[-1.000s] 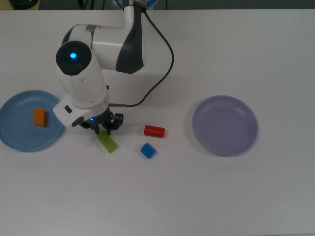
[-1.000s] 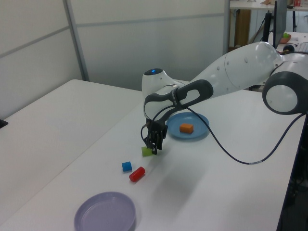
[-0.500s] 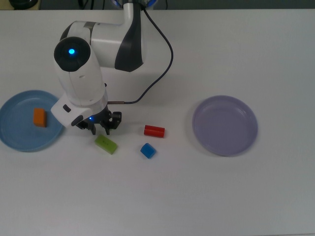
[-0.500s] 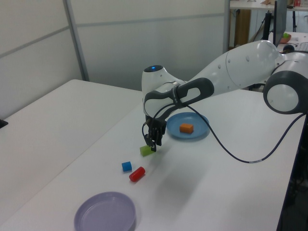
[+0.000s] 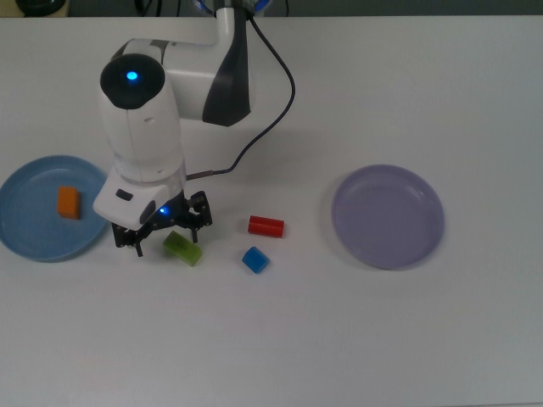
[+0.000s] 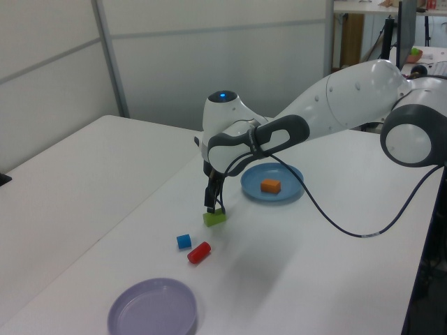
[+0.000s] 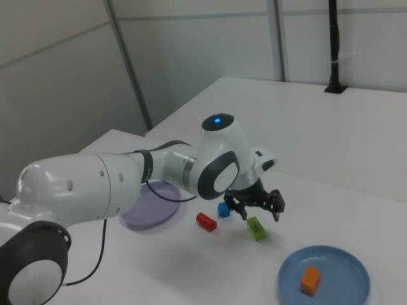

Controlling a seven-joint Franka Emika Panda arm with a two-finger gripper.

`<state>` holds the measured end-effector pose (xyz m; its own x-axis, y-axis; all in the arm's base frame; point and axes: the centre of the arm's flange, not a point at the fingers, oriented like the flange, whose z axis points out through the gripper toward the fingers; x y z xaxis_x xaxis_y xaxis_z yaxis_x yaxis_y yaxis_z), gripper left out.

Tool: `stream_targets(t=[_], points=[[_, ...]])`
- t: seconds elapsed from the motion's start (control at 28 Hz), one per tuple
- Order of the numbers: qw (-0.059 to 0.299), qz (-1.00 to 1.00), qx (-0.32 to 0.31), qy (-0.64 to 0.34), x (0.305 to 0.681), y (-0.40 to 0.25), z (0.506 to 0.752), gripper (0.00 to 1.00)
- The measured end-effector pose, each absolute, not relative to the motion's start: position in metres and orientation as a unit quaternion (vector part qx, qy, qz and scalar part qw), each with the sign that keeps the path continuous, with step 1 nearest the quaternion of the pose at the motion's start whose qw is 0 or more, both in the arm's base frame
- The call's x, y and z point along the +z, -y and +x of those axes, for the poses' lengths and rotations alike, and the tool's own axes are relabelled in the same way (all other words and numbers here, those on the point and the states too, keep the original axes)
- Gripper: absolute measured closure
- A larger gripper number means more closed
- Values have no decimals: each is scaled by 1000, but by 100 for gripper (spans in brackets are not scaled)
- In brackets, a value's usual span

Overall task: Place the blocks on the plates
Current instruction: 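Carry the green block onto the blue plate and open the gripper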

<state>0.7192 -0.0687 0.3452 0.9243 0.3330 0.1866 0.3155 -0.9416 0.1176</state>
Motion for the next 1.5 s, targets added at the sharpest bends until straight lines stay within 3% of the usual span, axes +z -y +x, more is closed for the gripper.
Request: stream_targets(t=[0.21,0.36,0.75,0.96,1.29,1.5], points=[[46,974,97,-199,332,55,723,0],[46,973,88,-208,320,51,723,4],[54,970,75,-225,305,40,724,50],[55,971,74,-222,308,45,723,66],[55,977,51,-200,312,77,717,66],[53,986,55,-151,346,139,706,66]])
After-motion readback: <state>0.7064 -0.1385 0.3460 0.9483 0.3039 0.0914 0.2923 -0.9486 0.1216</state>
